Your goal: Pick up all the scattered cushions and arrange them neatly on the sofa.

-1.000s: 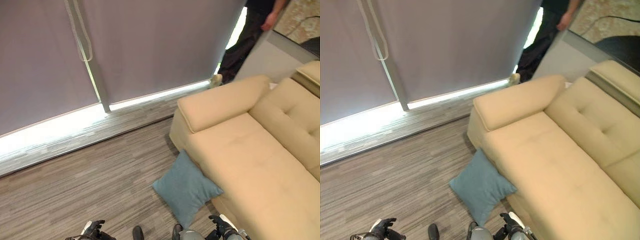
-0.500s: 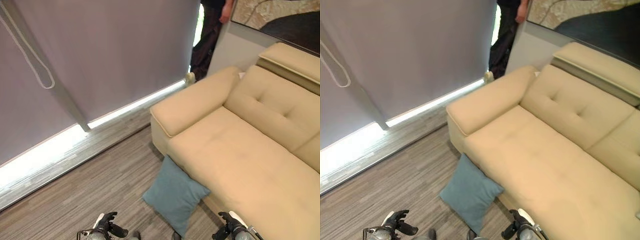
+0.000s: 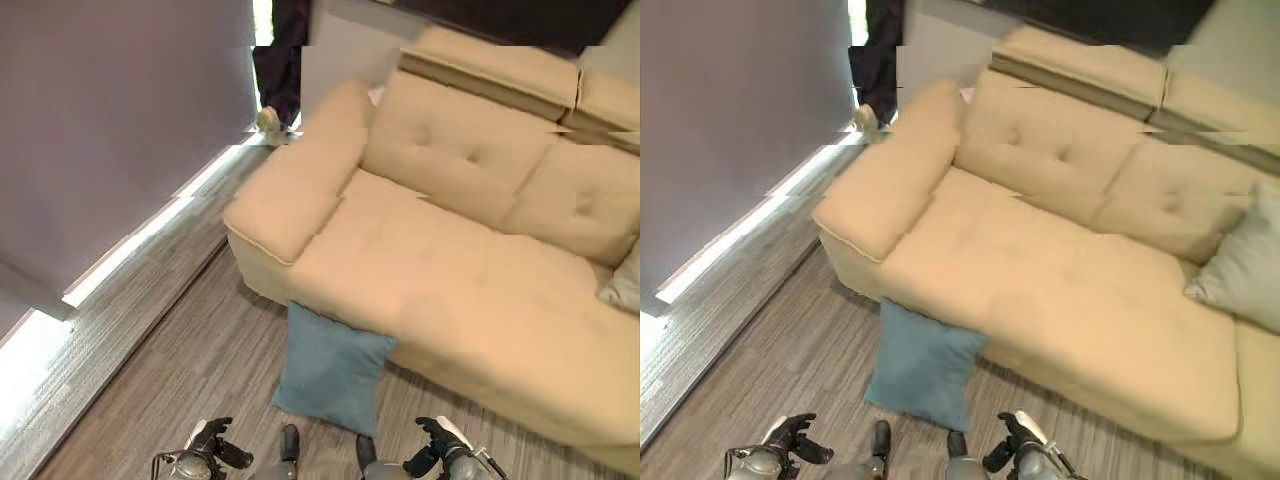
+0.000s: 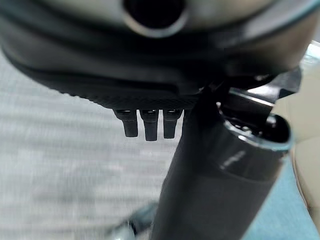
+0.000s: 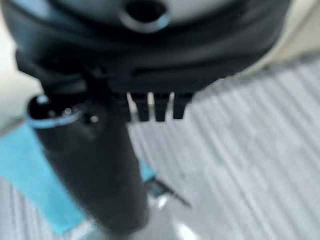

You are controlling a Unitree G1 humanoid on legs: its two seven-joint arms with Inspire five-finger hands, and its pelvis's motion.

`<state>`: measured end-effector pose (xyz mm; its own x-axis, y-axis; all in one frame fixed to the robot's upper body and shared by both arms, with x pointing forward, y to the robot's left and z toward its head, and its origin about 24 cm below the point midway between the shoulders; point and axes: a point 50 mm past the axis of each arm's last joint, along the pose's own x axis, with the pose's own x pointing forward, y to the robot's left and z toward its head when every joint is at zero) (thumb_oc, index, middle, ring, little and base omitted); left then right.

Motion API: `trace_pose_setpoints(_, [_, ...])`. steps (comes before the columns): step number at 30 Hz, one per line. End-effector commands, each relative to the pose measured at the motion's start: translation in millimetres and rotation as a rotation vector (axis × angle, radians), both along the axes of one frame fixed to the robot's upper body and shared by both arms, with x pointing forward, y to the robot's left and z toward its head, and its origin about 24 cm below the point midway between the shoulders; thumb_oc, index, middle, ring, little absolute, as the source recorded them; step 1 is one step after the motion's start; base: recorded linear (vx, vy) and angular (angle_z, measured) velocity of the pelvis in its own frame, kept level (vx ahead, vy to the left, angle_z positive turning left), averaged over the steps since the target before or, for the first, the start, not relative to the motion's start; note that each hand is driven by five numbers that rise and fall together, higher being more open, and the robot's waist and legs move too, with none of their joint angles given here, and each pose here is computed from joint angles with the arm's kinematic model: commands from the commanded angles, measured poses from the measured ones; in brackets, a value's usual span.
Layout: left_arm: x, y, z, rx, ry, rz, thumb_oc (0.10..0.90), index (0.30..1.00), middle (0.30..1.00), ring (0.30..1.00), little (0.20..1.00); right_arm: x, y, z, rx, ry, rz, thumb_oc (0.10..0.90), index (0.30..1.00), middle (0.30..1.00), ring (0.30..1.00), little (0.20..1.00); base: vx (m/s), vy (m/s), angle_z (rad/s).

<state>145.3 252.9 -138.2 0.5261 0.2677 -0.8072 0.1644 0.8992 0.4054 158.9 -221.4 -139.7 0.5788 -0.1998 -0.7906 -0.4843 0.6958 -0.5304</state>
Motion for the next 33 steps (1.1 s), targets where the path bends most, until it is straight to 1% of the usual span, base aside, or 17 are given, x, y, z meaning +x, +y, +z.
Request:
trace_pose_setpoints(1, [-4.6,16.9,4.9,0.044,-0.03,0.034,0.8,0.9,0.9,0.9,0.9,23.2,-6.0,14.2,-0.007,-0.103,0.03,0.8,0.9,0.9,0.9,0.9,0.02,0.119,-0.57])
trace_pose_setpoints(6, [-10.6,16.1,2.3,0.038,-0.013,0.041,0.8,0.9,0.9,0.9,0.9,20.3,-7.8,13.6,-0.014,-0.106,0.026,0.8,0.9,0.9,0.9,0.9,0.01,-0.002,-0.4])
trace_pose_setpoints(8, [-11.1,10.7,0.5,0.027,-0.011,0.026,0.8,0.9,0.9,0.9,0.9,14.9,-13.3,12.1,-0.029,-0.09,0.014,0.8,0.9,0.9,0.9,0.9,0.03,-0.066,-0.16])
trace_pose_setpoints(13, [1.4,-5.8,1.1,-0.02,-0.046,-0.016,0.8,0.9,0.9,0.9,0.9,15.8,-26.6,16.2,-0.054,-0.104,-0.021,0.8,0.9,0.9,0.9,0.9,-0.02,-0.045,0.01])
trace_pose_setpoints(17, [10.9,-14.5,2.9,-0.046,-0.077,-0.018,0.8,0.9,0.9,0.9,0.9,21.0,-33.9,19.9,-0.079,-0.112,-0.038,0.8,0.9,0.9,0.9,0.9,0.0,0.049,-0.07])
trace_pose_setpoints(24, [16.4,-14.2,5.6,-0.046,-0.092,-0.027,0.8,0.9,0.9,0.9,0.9,24.3,-35.9,22.5,-0.075,-0.134,-0.061,0.8,0.9,0.9,0.9,0.9,0.08,0.102,-0.16])
trace_pose_setpoints(27, [28.3,-8.3,12.8,-0.016,-0.131,-0.034,0.8,0.9,0.9,0.9,0.9,33.1,-30.2,25.1,-0.071,-0.158,-0.061,0.8,0.9,0.9,0.9,0.9,0.0,0.2,-0.25])
trace_pose_setpoints(28, [37.7,-4.6,19.0,-0.012,-0.175,-0.009,0.8,0.9,0.9,0.9,0.9,38.7,-27.8,27.4,-0.058,-0.18,-0.081,0.8,0.9,0.9,0.9,0.9,-0.01,0.093,-0.35])
trace_pose_setpoints(29, [37.8,-4.6,19.0,-0.012,-0.175,-0.009,0.8,0.9,0.9,0.9,0.9,38.8,-27.8,27.4,-0.058,-0.18,-0.081,0.8,0.9,0.9,0.9,0.9,-0.01,0.079,-0.28])
trace_pose_setpoints(31, [48.2,-2.2,26.0,-0.01,-0.223,0.013,0.8,0.9,0.9,0.9,0.9,45.8,-26.9,31.6,-0.036,-0.217,-0.121,0.8,0.9,0.9,0.9,0.9,-0.04,0.049,0.01])
trace_pose_setpoints(32, [61.1,0.2,34.9,-0.01,-0.284,0.044,0.8,0.9,0.9,0.9,0.9,54.9,-26.6,37.3,-0.015,-0.262,-0.168,0.8,0.9,0.9,0.9,0.9,-0.05,0.045,0.03])
trace_pose_setpoints(33, [61.1,0.2,34.9,-0.01,-0.284,0.044,0.8,0.9,0.9,0.9,0.9,54.9,-26.6,37.3,-0.015,-0.262,-0.168,0.8,0.9,0.9,0.9,0.9,-0.05,0.036,0.02])
